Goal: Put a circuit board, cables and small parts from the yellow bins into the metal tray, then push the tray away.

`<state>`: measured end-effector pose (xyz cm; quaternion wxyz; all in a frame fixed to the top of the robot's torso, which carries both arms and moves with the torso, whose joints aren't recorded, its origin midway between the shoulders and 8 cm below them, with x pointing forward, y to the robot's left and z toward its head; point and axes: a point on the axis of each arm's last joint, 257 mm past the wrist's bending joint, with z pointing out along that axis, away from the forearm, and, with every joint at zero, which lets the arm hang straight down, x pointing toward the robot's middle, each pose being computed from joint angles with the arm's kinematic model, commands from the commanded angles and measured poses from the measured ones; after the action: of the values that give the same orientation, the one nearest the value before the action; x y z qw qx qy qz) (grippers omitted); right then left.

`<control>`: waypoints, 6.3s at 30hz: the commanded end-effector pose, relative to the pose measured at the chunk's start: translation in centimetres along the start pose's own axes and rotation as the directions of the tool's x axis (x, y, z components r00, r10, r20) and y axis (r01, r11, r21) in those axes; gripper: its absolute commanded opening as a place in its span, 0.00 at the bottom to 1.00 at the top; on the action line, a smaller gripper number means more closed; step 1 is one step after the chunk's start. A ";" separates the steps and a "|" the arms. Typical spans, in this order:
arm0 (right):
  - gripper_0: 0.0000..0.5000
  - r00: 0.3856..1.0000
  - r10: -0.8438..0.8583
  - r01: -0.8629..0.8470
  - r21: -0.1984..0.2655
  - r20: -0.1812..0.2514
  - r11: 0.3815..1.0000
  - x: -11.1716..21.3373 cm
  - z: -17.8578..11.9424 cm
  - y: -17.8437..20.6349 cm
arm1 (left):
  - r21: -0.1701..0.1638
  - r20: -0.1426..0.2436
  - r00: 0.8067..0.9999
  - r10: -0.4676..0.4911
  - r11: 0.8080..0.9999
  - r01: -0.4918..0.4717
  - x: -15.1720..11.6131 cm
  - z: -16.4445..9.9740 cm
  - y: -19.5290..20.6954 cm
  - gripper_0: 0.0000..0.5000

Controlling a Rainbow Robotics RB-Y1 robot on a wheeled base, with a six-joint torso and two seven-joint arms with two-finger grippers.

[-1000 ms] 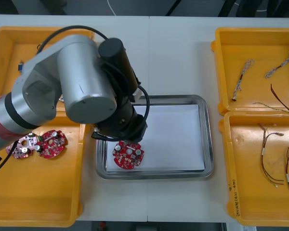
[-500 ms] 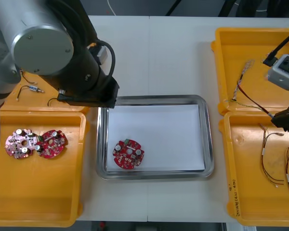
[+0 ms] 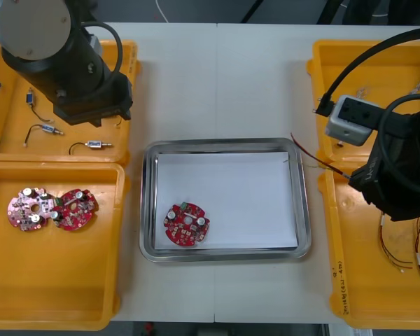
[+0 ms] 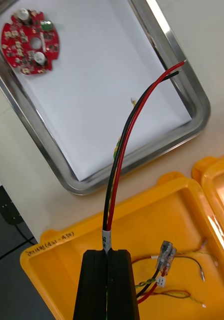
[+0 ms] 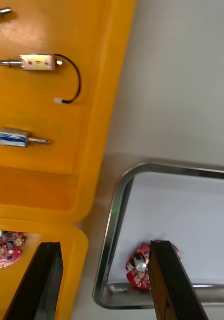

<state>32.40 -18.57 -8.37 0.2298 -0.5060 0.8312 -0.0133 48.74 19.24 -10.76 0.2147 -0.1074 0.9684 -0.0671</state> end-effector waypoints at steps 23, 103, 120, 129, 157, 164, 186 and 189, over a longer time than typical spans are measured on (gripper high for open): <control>0.00 0.970 -0.216 0.214 -0.035 -0.114 0.976 -5.2 11.4 6.0 | -0.123 0.131 0.871 -0.473 0.864 0.488 -8.5 -1.6 13.5 1.00; 1.00 0.956 -0.171 0.189 0.053 -0.240 0.981 -1.6 23.4 4.0 | -0.120 0.135 0.812 -0.568 0.804 0.582 -9.9 12.0 17.8 0.00; 1.00 0.974 -0.122 0.135 0.054 -0.193 0.989 -4.5 16.2 2.9 | -0.121 0.121 0.824 -0.554 0.815 0.566 -10.8 5.0 17.9 0.00; 1.00 0.998 -0.058 0.057 0.070 0.006 0.996 -10.7 9.9 0.3 | -0.132 0.147 0.865 -0.481 0.857 0.499 -11.1 0.0 17.1 0.00; 1.00 0.896 0.395 -0.435 0.221 0.205 0.873 -4.6 -2.5 -17.4 | -0.034 0.094 0.995 -0.029 0.999 0.032 -5.2 -3.0 1.5 0.00; 1.00 0.809 0.530 -0.583 0.237 0.254 0.777 -1.6 -4.5 -21.8 | -0.004 0.074 0.994 0.083 0.997 -0.083 -2.9 -2.5 -3.6 0.00; 1.00 0.575 0.787 -0.813 0.270 0.225 0.516 7.9 -5.3 -29.3 | 0.004 -0.035 0.953 0.302 0.953 -0.302 4.6 4.2 -10.9 0.00; 1.00 0.551 0.807 -0.826 0.275 0.212 0.492 8.7 -5.2 -30.1 | -0.006 -0.036 0.947 0.318 0.948 -0.319 5.1 5.2 -11.2 0.00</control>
<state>51.57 -39.64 -3.99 0.2798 -0.0163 0.9598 -0.0174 48.19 9.43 -16.59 0.1855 0.0059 0.9822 -0.0278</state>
